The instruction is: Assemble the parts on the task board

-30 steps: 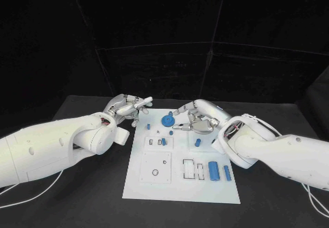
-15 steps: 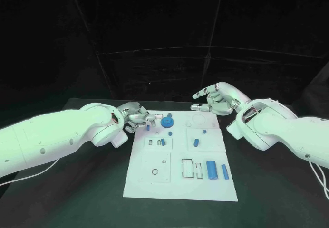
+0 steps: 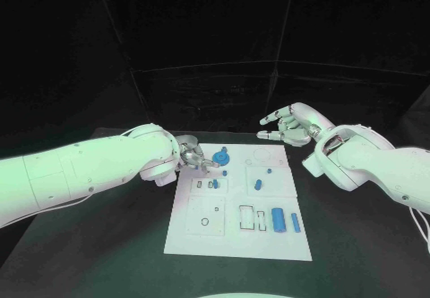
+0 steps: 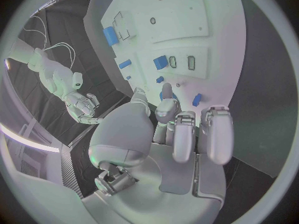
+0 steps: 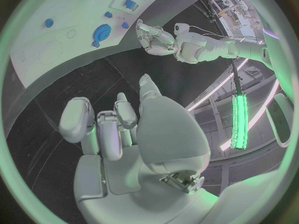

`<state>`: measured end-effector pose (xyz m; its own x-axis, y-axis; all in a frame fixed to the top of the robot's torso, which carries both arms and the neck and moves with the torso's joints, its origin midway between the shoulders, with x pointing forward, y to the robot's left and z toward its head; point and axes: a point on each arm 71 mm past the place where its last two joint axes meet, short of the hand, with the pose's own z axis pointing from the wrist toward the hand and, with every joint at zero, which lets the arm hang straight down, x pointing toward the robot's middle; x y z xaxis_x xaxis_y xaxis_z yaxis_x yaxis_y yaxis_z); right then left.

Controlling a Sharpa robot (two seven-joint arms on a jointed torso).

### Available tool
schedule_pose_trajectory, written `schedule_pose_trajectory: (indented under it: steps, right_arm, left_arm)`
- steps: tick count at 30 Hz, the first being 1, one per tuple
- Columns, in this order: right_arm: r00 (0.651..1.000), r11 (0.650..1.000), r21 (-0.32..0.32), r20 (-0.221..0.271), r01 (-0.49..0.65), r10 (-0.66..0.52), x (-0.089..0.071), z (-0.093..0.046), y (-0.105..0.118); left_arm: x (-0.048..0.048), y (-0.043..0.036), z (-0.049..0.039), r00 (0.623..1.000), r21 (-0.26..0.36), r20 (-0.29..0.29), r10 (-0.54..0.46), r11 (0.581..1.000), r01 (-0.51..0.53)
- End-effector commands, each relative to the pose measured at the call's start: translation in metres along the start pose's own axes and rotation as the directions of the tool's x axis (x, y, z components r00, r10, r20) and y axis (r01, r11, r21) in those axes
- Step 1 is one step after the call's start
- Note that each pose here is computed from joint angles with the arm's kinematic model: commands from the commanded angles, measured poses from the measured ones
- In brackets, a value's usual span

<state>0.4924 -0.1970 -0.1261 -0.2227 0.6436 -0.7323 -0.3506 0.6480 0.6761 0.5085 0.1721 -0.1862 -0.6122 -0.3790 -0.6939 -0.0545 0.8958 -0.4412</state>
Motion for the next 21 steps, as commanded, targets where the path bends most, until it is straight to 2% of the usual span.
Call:
schedule_pose_trajectory:
  steps: [1, 7, 21]
  right_arm:
    - [1.0, 1.0, 0.01, -0.02, 0.015, -0.015, 0.001, 0.001, 0.0]
    - [0.999, 1.0, 0.02, -0.027, 0.021, -0.02, 0.002, 0.004, 0.0]
    - [0.999, 0.999, 0.025, -0.035, 0.025, -0.025, 0.005, 0.007, 0.0]
  left_arm:
    - [0.0012, -0.0013, 0.0026, 0.997, -0.054, -0.019, 0.076, 0.996, -0.077]
    - [0.0085, -0.0106, 0.0097, 0.991, -0.057, -0.058, 0.118, 0.991, -0.121]
    - [0.0205, -0.0238, 0.0211, 0.978, -0.058, -0.116, 0.174, 0.982, -0.182]
